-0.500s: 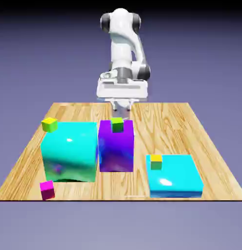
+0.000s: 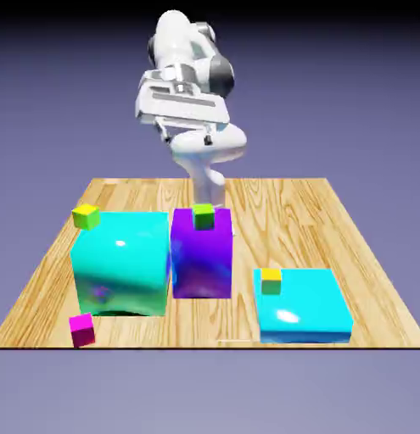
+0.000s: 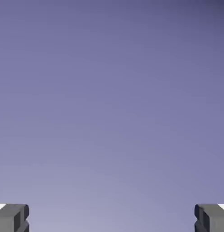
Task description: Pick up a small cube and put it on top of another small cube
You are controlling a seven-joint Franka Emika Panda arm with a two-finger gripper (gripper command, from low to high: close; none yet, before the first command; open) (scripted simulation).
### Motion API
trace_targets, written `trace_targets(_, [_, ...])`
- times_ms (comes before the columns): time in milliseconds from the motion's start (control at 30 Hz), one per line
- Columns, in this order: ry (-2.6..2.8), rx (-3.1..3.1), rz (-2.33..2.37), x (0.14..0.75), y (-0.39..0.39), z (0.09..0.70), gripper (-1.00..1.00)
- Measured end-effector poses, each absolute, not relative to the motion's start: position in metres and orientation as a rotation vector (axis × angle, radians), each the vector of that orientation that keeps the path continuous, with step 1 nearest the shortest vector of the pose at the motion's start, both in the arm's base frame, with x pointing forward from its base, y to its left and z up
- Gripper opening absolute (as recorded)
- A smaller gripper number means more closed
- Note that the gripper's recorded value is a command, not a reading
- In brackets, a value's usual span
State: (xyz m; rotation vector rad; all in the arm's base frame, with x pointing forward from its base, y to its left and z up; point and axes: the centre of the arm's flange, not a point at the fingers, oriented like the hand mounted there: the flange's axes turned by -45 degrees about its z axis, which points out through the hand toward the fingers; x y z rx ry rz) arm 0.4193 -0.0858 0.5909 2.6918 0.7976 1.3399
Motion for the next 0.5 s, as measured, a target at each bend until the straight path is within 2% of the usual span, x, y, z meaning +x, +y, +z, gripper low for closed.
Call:
trace_targets(267, [1.103, 2.589, 1.324, 0.439, -0.161, 0.603, 0.00])
trace_targets(500, [1.372, 2.510, 1.262, 0.465, -0.230, 0.574, 0.00])
